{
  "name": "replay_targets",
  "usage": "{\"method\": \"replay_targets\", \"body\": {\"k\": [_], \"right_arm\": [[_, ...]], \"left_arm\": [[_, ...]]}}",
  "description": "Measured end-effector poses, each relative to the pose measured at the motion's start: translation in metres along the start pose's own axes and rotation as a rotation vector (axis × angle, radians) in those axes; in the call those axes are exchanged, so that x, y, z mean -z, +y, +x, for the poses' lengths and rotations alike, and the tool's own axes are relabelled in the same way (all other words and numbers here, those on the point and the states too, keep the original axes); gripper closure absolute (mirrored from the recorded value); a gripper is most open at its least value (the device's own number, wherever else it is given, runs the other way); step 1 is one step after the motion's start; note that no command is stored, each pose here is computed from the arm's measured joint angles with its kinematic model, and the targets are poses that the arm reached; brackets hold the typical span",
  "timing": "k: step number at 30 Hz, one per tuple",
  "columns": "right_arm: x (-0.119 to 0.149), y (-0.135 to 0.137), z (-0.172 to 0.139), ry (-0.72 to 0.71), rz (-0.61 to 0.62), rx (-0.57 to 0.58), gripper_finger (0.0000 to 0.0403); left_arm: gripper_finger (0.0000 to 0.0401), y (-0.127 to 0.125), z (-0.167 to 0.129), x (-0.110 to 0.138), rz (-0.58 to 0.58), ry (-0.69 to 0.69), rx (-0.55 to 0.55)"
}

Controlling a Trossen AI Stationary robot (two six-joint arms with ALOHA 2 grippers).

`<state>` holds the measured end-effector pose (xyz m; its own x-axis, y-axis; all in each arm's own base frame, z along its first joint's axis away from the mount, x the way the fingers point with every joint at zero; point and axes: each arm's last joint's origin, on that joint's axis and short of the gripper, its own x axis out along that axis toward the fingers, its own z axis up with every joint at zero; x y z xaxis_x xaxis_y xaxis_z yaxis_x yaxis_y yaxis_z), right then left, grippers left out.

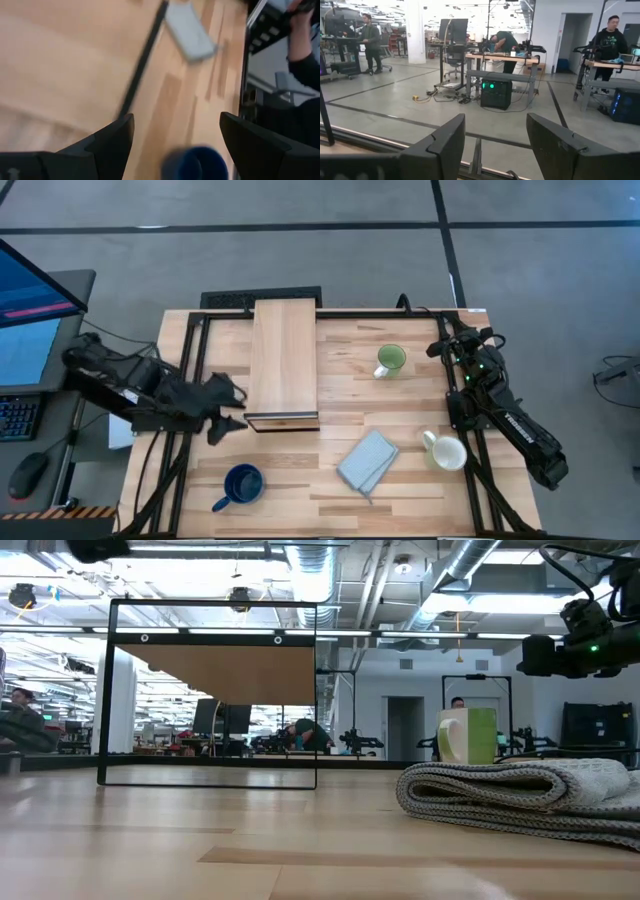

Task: Stack small to large cups/mugs on shelf
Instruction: Put the blue mug on the shelf

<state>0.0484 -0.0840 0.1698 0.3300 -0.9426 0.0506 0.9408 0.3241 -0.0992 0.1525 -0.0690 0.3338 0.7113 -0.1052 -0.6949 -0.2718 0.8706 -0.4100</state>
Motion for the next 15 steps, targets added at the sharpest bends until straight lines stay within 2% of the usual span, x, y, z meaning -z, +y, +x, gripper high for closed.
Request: {"method": "replay_targets", "body": {"k": [6, 10, 15], "right_arm": [[0.0, 0.0, 0.0, 0.0, 0.0, 0.0, 0.0168], [0.0, 0.0, 0.0, 0.0, 0.0, 0.0, 0.0168], [0.0, 0.0, 0.0, 0.0, 0.0, 0.0, 0.0168]], "left_arm": [[0.0115, -0.014, 0.02, 0.022, -0.089, 0.159, -0.094], [0.0115, -0.026, 0.034, 0.034, -0.089, 0.218, -0.126], [0.0115, -0.037, 0.051, 0.049, -0.184, 0.282, -0.19]]}}
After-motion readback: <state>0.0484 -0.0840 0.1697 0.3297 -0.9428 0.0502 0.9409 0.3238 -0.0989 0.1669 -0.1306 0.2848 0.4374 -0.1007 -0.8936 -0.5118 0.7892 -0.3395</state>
